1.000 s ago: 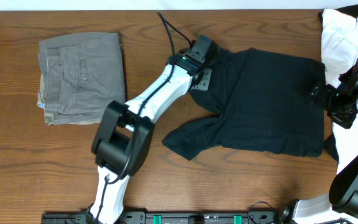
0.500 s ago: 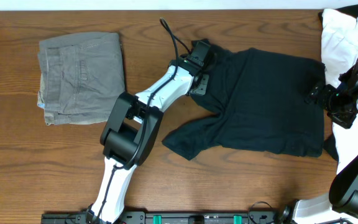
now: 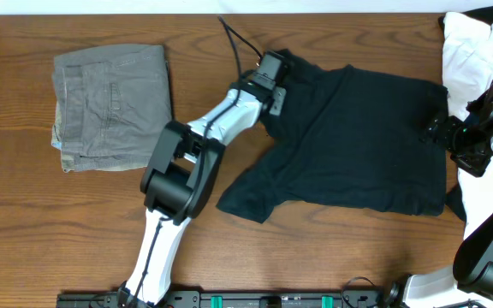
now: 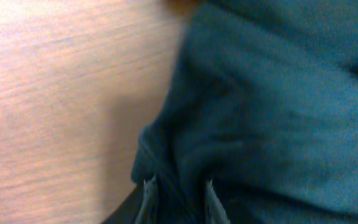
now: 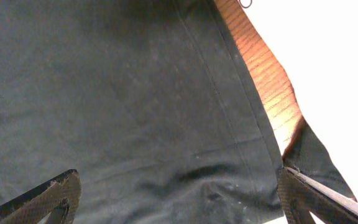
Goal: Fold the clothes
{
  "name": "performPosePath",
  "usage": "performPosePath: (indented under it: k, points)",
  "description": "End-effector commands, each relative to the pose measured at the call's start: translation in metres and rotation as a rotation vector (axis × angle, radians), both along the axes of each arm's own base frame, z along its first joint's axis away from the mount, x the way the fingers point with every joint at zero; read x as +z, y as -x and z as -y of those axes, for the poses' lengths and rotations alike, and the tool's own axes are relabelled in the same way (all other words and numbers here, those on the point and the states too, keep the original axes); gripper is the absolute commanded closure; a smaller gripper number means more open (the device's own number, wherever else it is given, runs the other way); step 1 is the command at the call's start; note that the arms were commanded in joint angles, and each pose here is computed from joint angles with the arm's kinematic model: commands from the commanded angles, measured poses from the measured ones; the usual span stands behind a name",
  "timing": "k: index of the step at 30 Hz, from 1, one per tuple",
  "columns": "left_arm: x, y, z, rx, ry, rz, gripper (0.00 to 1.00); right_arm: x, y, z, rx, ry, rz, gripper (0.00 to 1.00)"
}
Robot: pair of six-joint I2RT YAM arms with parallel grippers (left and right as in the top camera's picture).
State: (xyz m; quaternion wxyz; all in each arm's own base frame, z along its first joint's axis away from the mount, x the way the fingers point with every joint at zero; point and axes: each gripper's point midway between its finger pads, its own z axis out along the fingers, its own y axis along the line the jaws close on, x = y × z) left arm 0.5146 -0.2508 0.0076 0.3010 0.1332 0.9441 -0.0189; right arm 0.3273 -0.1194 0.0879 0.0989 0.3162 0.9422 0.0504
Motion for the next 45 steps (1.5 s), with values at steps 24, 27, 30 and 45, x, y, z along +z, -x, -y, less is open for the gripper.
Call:
performPosePath:
  k: [24,27,30,45]
  points:
    - [0.131,0.0,-0.108,0.207,0.097,0.026,0.14,0.002,-0.002,-0.002,0.013,0.0,0.006,0.01]
    - [0.12,0.055,-0.098,0.183,0.161,-0.21,0.14,0.002,-0.002,-0.002,0.013,-0.001,0.006,0.01]
    - [0.1,0.103,-0.086,0.142,0.202,-0.436,0.1,0.002,-0.002,-0.002,0.013,-0.001,0.006,0.01]
    - [0.012,0.182,-0.057,0.066,0.322,-0.711,0.04,0.002,-0.002,-0.002,0.013,-0.001,0.006,0.01]
